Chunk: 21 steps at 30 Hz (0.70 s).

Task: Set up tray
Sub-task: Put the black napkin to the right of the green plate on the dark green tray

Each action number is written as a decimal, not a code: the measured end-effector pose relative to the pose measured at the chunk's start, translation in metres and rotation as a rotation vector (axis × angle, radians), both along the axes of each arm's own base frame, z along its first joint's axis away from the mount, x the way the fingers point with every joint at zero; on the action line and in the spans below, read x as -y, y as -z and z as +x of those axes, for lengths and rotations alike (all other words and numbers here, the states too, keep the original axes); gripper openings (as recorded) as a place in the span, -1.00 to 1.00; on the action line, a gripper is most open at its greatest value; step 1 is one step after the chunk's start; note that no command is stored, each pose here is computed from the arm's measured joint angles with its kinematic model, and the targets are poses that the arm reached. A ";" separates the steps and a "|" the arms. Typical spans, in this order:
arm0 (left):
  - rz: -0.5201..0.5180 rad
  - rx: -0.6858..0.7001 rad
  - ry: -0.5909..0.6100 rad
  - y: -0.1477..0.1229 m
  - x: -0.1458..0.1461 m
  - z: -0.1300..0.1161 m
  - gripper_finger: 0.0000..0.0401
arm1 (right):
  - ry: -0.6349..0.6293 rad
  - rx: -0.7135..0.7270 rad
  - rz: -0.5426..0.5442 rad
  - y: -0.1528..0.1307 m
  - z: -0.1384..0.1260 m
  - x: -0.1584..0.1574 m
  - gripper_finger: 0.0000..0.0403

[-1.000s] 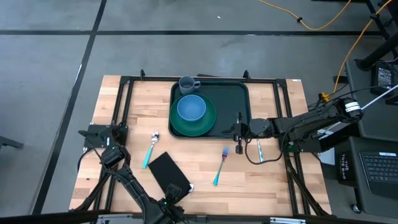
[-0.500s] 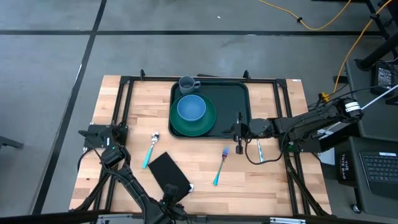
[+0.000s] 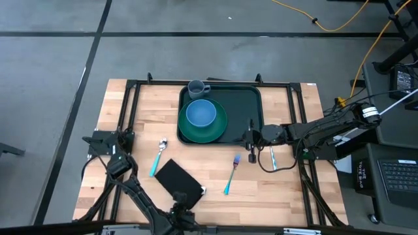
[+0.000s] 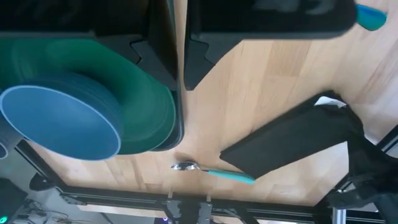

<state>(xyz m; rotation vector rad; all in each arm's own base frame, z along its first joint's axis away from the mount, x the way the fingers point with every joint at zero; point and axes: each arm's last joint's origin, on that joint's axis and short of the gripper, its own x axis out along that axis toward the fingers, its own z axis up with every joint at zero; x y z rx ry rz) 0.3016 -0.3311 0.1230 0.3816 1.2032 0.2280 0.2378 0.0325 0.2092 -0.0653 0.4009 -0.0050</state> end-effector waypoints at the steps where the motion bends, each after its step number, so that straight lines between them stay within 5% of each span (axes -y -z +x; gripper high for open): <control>1: 0.005 0.007 0.005 -0.002 0.001 -0.002 -0.98 | 0.000 0.000 0.000 0.000 0.000 0.000 -0.85; 21: 0.088 0.196 -0.010 -0.078 -0.014 -0.021 -0.99 | -0.024 -0.002 0.004 0.000 0.000 -0.001 -0.89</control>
